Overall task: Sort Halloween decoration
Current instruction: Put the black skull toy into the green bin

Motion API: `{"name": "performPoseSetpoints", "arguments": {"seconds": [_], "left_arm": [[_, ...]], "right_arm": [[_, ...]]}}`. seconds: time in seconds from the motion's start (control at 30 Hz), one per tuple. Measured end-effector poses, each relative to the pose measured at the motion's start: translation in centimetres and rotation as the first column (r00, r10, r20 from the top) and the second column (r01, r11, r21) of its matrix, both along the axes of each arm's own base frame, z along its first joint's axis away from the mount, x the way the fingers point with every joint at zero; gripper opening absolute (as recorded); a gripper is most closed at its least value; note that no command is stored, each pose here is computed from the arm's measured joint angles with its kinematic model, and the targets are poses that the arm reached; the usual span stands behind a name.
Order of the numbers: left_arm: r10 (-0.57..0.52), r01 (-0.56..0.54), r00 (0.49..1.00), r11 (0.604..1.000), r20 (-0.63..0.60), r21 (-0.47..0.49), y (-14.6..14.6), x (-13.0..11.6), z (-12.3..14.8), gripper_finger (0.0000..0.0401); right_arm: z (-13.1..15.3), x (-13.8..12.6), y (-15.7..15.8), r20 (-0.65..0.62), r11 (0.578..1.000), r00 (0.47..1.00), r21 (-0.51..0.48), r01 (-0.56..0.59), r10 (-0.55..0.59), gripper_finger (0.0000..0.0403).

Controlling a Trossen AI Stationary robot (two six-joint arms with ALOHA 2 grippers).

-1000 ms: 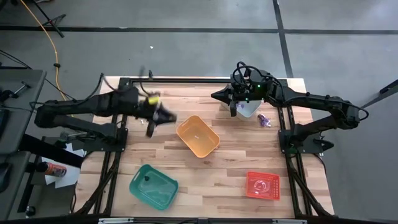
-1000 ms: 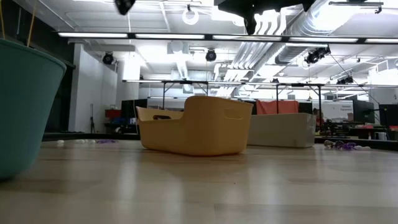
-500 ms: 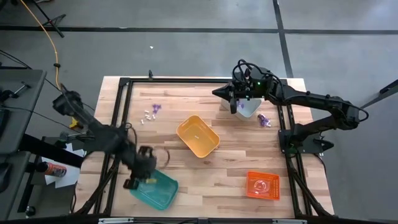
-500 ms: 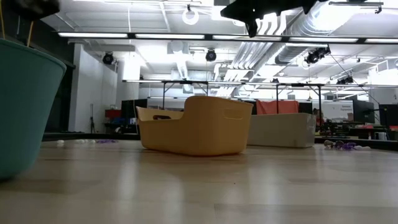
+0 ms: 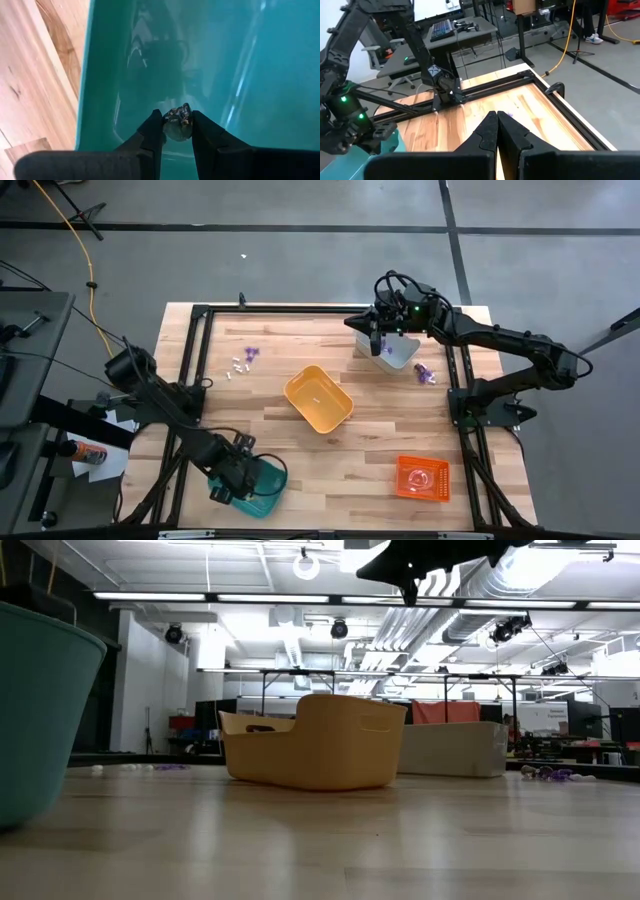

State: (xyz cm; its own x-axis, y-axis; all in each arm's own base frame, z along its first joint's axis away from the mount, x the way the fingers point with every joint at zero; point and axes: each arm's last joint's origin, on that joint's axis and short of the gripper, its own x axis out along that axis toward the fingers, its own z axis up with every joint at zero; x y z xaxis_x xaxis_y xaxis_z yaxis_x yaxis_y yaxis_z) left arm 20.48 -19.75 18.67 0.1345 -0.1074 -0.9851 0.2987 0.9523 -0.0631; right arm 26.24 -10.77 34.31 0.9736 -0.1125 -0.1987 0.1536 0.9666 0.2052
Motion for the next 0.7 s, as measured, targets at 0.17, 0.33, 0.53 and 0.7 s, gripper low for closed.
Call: {"name": "performPoseSetpoints", "arguments": {"seconds": [0.17,0.33,0.53,0.7], "left_arm": [[0.000,0.001,1.000,1.000,-0.031,0.030,-0.2,0.3,-1.2,0.0059],[0.020,-0.019,0.999,0.999,-0.039,0.035,-0.3,0.4,-1.5,0.0077],[0.064,-0.063,0.997,0.998,-0.044,0.031,-0.3,0.4,-1.5,0.0105],[0.083,-0.082,0.995,0.996,-0.048,0.028,-0.3,0.4,-1.6,0.0122]], "right_arm": [[0.0,0.0,0.0,-0.004,1.000,1.000,0.002,0.000,0.000,0.0000],[-0.1,0.0,0.0,-0.008,1.000,1.000,0.003,0.000,0.000,0.0000],[-0.1,0.0,0.0,-0.008,1.000,1.000,0.003,0.000,0.000,0.0000],[-0.1,0.0,0.0,-0.008,1.000,1.000,0.004,0.000,0.000,0.0000]]}}
